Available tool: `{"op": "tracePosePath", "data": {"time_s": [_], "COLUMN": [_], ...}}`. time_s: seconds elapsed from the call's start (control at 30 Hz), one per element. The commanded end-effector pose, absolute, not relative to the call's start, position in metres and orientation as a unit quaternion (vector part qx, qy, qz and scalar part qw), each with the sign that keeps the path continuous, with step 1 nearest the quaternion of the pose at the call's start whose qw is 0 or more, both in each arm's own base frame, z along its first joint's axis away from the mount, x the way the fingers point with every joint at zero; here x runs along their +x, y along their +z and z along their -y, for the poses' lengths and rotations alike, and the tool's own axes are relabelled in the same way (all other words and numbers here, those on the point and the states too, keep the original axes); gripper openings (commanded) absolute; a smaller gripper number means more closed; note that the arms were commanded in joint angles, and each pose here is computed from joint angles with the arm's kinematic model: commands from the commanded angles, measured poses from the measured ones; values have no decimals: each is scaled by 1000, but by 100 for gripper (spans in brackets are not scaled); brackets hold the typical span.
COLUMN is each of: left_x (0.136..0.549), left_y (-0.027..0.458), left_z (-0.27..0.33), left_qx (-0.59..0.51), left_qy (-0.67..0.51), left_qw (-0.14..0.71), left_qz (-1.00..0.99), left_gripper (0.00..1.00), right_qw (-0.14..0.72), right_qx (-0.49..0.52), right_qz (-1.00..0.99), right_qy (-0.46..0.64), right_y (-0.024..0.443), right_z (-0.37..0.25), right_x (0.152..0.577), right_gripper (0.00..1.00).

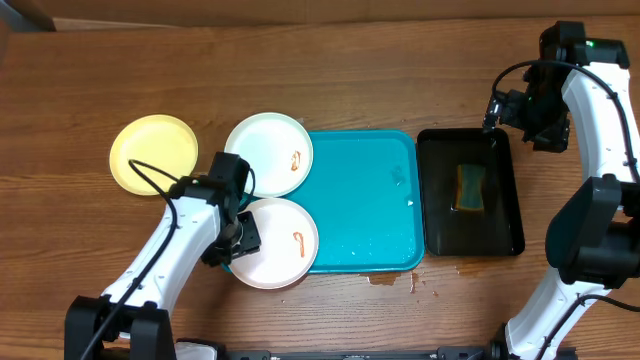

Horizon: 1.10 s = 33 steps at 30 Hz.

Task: Clean dirty plates on tray and stack at the side
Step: 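Move the left gripper back to the front white plate's edge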

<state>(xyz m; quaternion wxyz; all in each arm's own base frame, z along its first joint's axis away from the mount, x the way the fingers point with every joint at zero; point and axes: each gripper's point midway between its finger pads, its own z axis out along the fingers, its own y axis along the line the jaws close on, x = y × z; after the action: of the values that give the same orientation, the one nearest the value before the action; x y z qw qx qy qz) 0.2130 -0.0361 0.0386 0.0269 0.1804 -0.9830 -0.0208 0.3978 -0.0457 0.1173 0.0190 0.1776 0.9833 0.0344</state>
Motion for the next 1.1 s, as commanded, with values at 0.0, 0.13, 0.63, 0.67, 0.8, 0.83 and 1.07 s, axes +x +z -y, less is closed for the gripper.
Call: {"op": "tracePosePath", "data": {"time_s": [0.0, 0.13, 0.63, 0.67, 0.8, 0.83, 1.07], "left_x": [202, 196, 211, 213, 223, 226, 210], "left_y": [28, 25, 38, 43, 70, 72, 57], "left_z": [45, 50, 65, 56, 28, 26, 14], "left_qx": [187, 185, 78, 90, 131, 138, 193], "left_qy": [0, 16, 73, 55, 17, 19, -14], "left_qw": [44, 58, 43, 44, 38, 34, 53], "left_qz": [981, 981, 993, 993, 990, 990, 980], "left_gripper": [40, 30, 52, 52, 51, 51, 53], "right_qw": [39, 39, 39, 39, 39, 39, 39], "right_qx": [178, 178, 178, 178, 178, 178, 178], "right_qz": [-983, -983, -983, -983, -983, -983, -983], "right_qy": [34, 34, 34, 34, 34, 34, 34], "right_y": [129, 129, 129, 129, 129, 129, 129], "right_z": [46, 46, 46, 46, 46, 46, 46], "right_x": [403, 403, 403, 403, 403, 403, 403], "right_gripper": [100, 100, 100, 100, 100, 100, 100]}}
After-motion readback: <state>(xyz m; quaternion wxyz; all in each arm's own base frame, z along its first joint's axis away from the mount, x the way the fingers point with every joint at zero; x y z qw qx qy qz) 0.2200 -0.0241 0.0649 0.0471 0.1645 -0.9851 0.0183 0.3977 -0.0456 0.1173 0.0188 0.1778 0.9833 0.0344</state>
